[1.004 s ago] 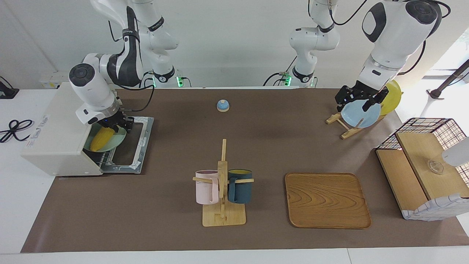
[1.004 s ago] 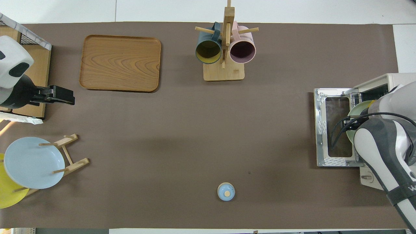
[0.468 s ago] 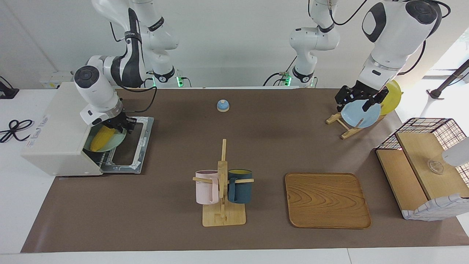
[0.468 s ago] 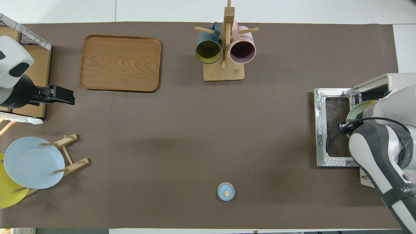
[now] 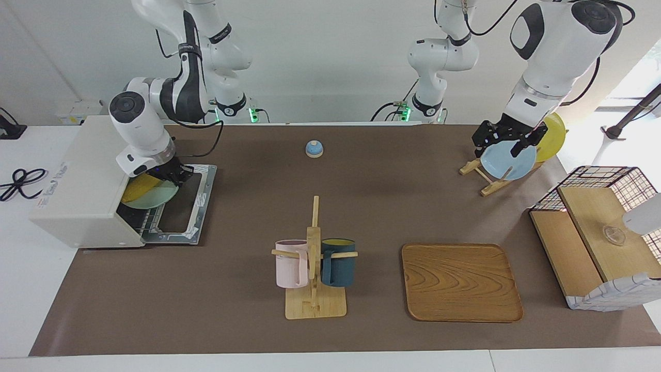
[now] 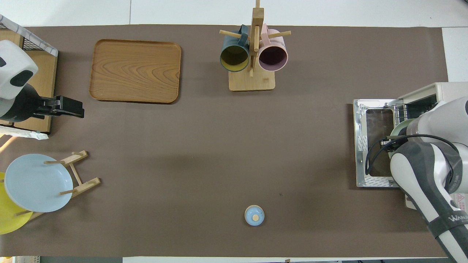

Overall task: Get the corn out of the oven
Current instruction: 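Pull the plate with corn out and set it on the table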

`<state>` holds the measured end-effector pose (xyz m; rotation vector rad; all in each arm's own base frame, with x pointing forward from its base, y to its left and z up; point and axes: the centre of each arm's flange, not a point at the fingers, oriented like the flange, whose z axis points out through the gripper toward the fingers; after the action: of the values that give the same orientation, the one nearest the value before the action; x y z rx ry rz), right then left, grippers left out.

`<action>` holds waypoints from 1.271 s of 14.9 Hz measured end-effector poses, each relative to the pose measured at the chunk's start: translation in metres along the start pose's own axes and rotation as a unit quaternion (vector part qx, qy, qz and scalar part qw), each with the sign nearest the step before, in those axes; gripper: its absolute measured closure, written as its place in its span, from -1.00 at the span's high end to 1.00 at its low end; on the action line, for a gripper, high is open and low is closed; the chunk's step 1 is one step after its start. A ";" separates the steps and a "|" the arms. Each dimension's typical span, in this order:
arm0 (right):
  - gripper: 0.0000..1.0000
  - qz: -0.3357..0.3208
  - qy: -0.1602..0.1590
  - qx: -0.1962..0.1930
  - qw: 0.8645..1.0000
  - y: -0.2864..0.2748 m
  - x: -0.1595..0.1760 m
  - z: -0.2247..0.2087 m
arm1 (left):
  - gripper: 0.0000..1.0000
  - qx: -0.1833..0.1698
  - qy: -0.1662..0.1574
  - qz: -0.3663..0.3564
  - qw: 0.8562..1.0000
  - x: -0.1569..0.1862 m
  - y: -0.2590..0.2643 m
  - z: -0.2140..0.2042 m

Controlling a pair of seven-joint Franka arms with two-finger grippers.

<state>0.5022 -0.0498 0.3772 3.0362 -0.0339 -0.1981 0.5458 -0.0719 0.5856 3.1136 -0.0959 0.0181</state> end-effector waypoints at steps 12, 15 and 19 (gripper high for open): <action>-0.95 -0.036 -0.027 -0.062 0.997 -0.193 0.005 -0.087 | 1.00 0.000 0.000 0.000 1.000 0.000 0.000 0.000; -0.95 -0.024 -0.014 -0.069 0.997 -0.256 0.006 -0.095 | 1.00 0.000 0.000 0.000 1.000 0.000 0.000 0.000; -0.95 0.010 -0.002 -0.082 0.997 -0.352 -0.003 -0.088 | 1.00 0.000 0.000 0.000 1.000 0.000 0.000 0.000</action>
<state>0.5166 0.3091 0.4290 2.8716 -0.0464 -0.1956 0.5458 -0.0719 0.5856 3.1137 -0.0959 0.0181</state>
